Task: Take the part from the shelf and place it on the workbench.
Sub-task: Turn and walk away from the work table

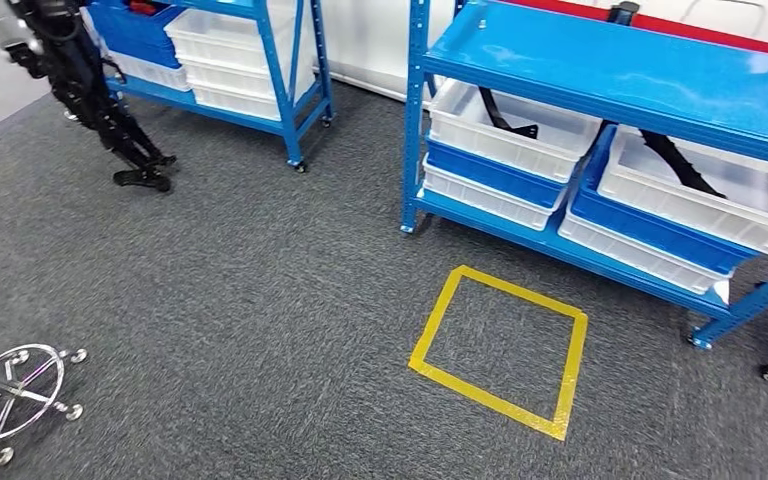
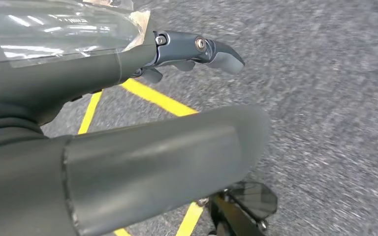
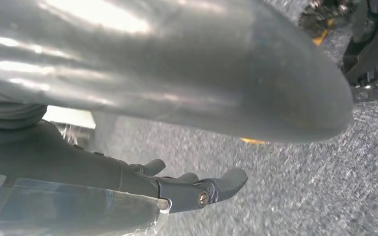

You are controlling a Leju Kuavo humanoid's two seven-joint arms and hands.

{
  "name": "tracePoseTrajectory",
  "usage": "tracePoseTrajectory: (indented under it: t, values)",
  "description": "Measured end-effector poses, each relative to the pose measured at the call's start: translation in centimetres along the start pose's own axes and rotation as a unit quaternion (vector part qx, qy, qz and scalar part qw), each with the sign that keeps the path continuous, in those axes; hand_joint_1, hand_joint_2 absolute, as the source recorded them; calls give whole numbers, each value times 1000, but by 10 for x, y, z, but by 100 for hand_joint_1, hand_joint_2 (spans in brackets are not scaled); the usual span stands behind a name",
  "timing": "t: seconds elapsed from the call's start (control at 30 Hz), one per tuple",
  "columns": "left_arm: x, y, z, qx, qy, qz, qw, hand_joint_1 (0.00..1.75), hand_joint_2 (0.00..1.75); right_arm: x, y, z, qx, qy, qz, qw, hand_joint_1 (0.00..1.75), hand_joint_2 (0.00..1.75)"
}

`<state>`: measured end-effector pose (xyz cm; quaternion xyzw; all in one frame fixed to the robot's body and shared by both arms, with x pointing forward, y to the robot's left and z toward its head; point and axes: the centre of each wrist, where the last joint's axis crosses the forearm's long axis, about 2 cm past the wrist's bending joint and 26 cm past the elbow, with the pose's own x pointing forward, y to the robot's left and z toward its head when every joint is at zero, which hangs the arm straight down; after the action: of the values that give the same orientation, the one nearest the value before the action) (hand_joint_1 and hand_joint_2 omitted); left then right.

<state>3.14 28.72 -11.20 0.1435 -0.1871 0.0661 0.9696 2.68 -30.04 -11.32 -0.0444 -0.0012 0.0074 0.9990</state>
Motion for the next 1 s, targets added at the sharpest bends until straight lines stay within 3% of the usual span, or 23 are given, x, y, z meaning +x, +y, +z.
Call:
tracePoseTrajectory:
  t: [1.0]
  values:
    - [1, 0, 0, -2, -7, -3, 1000, 0, 0, -1, -1, 0, -1, -2, -2, 1000, 0, 0]
